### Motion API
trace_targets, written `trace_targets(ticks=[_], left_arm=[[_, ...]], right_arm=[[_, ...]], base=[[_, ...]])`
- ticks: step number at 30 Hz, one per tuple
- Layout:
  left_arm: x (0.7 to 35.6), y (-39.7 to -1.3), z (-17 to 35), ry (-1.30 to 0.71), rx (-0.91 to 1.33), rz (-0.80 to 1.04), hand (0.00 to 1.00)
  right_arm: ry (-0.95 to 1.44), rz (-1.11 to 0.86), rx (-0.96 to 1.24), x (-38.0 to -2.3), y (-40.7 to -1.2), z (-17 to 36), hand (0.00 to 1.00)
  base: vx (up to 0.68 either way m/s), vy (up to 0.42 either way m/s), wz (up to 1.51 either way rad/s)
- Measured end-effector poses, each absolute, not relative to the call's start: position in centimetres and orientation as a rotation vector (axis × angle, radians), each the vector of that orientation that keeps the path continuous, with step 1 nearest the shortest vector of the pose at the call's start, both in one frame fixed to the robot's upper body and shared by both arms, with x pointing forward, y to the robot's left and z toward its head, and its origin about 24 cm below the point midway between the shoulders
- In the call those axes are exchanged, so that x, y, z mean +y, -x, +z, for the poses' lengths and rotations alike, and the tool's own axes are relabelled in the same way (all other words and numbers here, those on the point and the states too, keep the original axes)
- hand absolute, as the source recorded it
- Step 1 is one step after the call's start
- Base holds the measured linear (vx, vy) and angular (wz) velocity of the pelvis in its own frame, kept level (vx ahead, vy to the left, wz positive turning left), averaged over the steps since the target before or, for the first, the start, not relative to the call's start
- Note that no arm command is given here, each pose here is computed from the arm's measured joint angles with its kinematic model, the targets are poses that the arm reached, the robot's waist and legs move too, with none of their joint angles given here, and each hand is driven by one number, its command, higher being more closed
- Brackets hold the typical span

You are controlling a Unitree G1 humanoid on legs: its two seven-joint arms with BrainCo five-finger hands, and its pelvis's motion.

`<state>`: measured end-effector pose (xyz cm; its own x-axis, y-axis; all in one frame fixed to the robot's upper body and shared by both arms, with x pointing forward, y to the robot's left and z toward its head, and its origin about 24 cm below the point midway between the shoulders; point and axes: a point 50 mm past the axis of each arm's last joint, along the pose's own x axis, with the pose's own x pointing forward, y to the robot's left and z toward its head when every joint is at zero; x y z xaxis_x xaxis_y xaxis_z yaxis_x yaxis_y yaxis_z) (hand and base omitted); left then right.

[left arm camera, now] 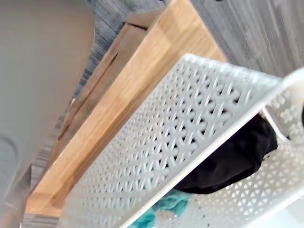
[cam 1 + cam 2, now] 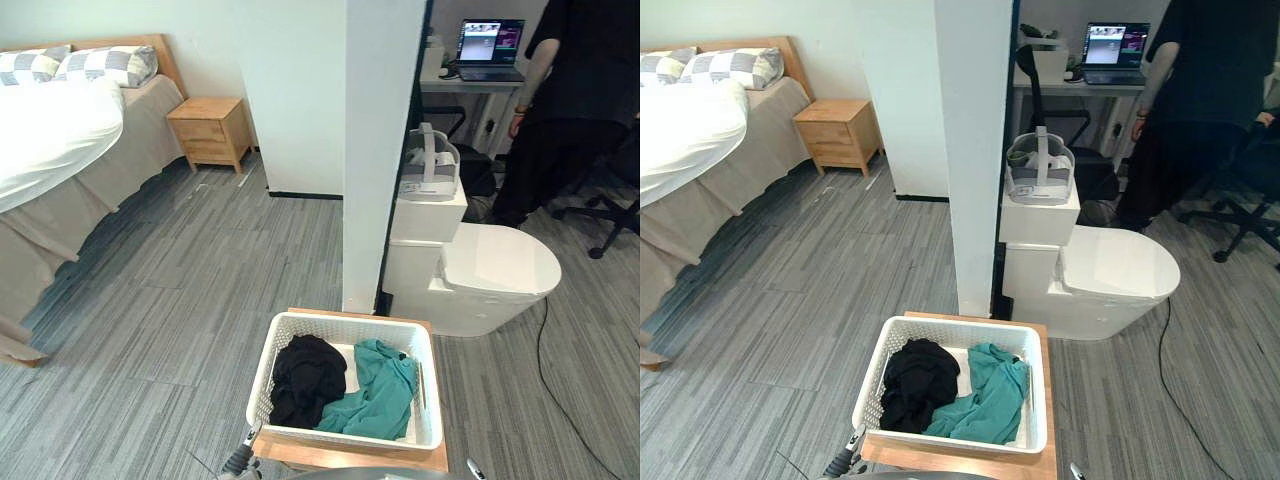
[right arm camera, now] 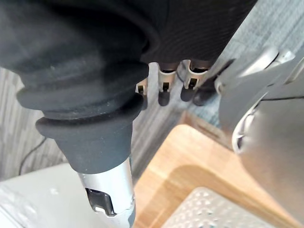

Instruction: Pick up the laundry basket with both hands and put the clothes into the washing machine.

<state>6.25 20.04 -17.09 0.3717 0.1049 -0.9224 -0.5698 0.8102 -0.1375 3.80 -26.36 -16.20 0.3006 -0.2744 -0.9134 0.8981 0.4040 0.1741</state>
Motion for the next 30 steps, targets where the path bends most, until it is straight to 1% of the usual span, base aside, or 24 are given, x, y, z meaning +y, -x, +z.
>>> trace_targets(ticks=[2,3,4,6,7,8,9,10,11,14,15,16,18,19,21,23,25,28,30], left_arm=[[21.5,-6.1,-16.7,0.475,1.074,0.503,0.00],[22.3,-6.1,-16.4,0.471,1.042,0.526,0.00],[22.9,-6.1,-16.1,0.476,1.010,0.549,0.00],[25.5,-7.0,-14.2,0.462,0.842,0.617,0.00],[26.1,-7.5,-13.6,0.440,0.796,0.614,0.00],[27.6,-9.4,-11.7,0.383,0.679,0.608,0.00],[28.1,-10.2,-10.9,0.365,0.634,0.603,0.00],[29.1,-12.1,-9.3,0.330,0.548,0.589,0.00],[29.5,-12.8,-8.6,0.313,0.509,0.590,0.00],[30.4,-18.3,-4.2,0.213,0.300,0.547,0.00],[30.4,-20.6,-2.6,0.159,0.250,0.512,0.00],[30.3,-21.8,-1.8,0.134,0.226,0.490,0.00],[28.9,-26.1,0.9,0.083,0.149,0.410,0.00],[28.1,-27.1,1.4,0.077,0.134,0.386,0.00],[26.7,-28.2,1.7,0.057,0.134,0.336,0.00],[24.1,-29.1,1.1,0.020,0.174,0.248,0.00],[22.4,-29.5,-0.1,-0.006,0.237,0.202,0.00],[21.5,-30.3,-1.1,-0.003,0.317,0.191,0.00],[20.9,-31.2,-1.1,-0.013,0.344,0.173,0.00]], right_arm=[[-0.698,-0.929,0.803,-30.8,-5.5,-14.1,0.00],[-0.614,-0.908,0.722,-32.1,-6.6,-12.9,0.00],[-0.555,-0.882,0.670,-32.7,-7.5,-12.0,0.00],[-0.344,-0.768,0.479,-34.3,-10.3,-7.6,0.00],[-0.303,-0.750,0.438,-34.6,-10.8,-6.5,0.00],[-0.236,-0.718,0.347,-34.9,-12.1,-4.3,0.00],[-0.221,-0.710,0.321,-34.9,-12.5,-3.7,0.00],[-0.195,-0.683,0.280,-34.8,-13.5,-2.7,0.00],[-0.183,-0.664,0.261,-34.6,-14.1,-2.2,0.00],[-0.114,-0.540,0.194,-33.1,-17.4,-0.1,0.00],[-0.091,-0.480,0.159,-32.5,-19.4,1.0,0.00],[-0.077,-0.452,0.137,-32.2,-20.5,1.6,0.00],[-0.032,-0.350,0.052,-30.8,-24.2,4.3,0.00],[-0.027,-0.319,0.031,-30.2,-25.0,4.9,0.00],[-0.019,-0.270,0.022,-29.2,-25.6,5.3,0.00],[-0.014,-0.221,0.054,-28.0,-26.1,4.8,0.00],[-0.014,-0.179,0.117,-26.9,-26.5,3.6,0.00],[-0.006,-0.104,0.175,-25.3,-27.3,2.7,0.00],[0.029,-0.017,0.187,-23.2,-28.7,2.9,0.00]], base=[[0.00,0.018,0.12],[-0.02,0.017,-0.10],[-0.04,-0.002,-0.36],[-0.04,-0.002,-0.52],[-0.06,0.002,-0.49],[-0.09,0.002,-0.36],[-0.13,0.003,-0.39],[-0.13,0.000,-0.21],[-0.15,-0.001,-0.21],[-0.17,0.001,-0.22],[-0.23,-0.012,-0.18],[-0.25,-0.029,-0.13],[-0.22,-0.040,-0.11],[-0.18,-0.043,-0.10],[-0.12,-0.035,-0.03],[-0.08,-0.026,0.00],[-0.05,-0.012,0.00],[-0.05,-0.005,-0.01],[-0.06,0.001,-0.03]])
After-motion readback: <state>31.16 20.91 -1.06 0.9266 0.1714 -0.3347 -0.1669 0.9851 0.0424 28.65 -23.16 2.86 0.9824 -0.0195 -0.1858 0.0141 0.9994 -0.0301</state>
